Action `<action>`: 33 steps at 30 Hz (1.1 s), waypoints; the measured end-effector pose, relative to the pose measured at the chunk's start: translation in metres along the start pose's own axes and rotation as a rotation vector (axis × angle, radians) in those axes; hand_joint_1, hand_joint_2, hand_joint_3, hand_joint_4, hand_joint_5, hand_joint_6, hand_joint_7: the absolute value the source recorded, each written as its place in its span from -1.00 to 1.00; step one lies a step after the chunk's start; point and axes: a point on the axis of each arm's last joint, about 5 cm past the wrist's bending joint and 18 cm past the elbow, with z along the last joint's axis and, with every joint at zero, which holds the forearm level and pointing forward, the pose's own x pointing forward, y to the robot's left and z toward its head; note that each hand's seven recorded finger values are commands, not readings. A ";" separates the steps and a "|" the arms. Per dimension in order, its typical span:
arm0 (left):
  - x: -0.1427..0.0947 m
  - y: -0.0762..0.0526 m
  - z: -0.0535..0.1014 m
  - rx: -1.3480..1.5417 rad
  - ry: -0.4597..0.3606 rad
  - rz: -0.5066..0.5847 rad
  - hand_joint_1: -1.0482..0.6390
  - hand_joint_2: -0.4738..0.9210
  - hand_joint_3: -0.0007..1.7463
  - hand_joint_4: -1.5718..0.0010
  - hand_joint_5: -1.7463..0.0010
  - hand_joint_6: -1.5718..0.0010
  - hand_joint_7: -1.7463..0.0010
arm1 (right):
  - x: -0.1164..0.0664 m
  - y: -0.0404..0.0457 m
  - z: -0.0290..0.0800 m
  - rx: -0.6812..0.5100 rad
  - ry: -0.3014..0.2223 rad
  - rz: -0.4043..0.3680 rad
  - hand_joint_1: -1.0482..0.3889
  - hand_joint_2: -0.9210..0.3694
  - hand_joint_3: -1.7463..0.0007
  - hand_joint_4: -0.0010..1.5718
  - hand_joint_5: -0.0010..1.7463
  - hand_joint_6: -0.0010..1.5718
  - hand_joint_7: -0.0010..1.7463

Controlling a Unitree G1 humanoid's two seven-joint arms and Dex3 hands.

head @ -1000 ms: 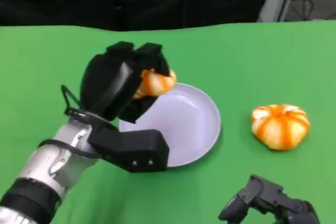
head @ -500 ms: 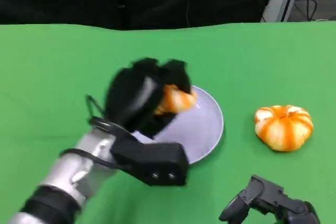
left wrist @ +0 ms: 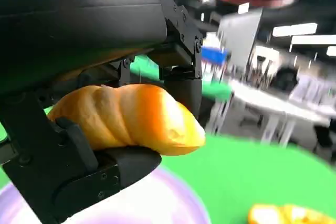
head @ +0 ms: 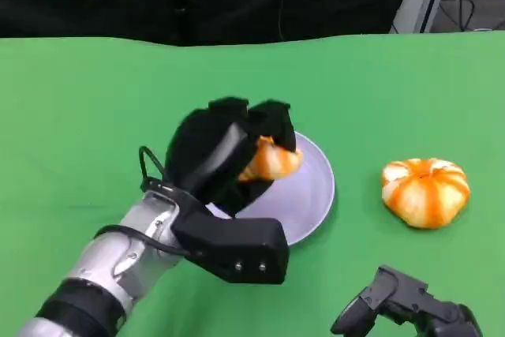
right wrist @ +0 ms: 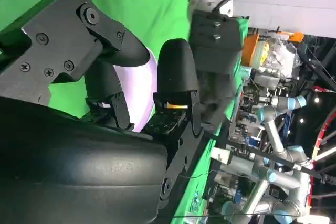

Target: Grasp the bread from the table and place it into the plate.

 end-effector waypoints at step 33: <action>0.008 0.021 0.005 0.119 0.176 -0.412 -0.94 1.00 -0.41 1.00 1.00 1.00 1.00 | 0.000 0.0001 0.001 0.002 -0.001 -0.004 0.32 -0.14 -0.44 -0.11 0.82 -0.03 0.48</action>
